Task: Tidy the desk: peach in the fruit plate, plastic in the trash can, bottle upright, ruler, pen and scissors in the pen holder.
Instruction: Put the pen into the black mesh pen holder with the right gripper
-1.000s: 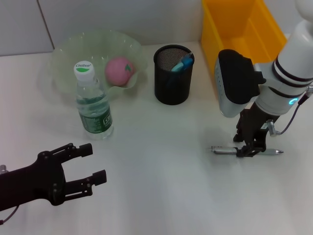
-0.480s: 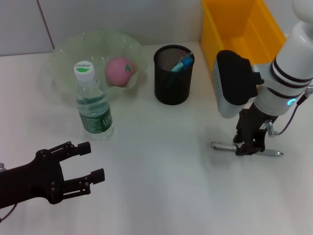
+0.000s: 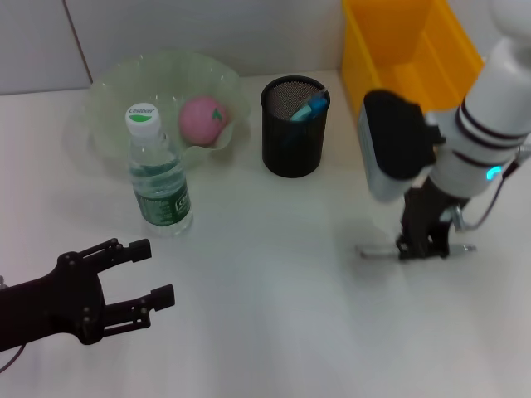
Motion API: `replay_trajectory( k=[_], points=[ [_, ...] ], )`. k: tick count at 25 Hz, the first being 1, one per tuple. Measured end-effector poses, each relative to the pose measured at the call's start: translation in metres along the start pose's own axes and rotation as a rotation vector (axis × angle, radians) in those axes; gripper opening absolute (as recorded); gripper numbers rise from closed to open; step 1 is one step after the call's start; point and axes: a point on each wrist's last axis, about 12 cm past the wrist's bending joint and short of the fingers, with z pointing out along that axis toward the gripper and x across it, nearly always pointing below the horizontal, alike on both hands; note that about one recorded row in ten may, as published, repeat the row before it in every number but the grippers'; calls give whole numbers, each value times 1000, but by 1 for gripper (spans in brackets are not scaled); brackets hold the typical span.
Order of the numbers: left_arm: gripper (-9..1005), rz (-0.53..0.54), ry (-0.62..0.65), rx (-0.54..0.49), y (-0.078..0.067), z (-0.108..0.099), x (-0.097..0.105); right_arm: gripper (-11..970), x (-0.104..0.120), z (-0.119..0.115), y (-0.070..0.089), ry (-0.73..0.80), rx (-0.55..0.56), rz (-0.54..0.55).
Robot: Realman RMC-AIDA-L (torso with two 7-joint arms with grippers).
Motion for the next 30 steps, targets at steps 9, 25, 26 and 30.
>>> replay_trajectory(
  k=[9, 25, 26, 30],
  points=[
    [840, 1, -4, -2, -1, -1, 0, 130, 6, -99, 2, -536, 163, 73],
    [840, 5, 3, 16, -2, 5, 0, 129, 9, -81, -43, -1109, 477, 403],
    [840, 5, 3, 16, -2, 5, 0, 129, 6, -75, -44, -1105, 485, 415],
    [840, 6, 3, 17, -1, 6, -1, 130, -6, -56, -49, -1080, 518, 464]
  ],
)
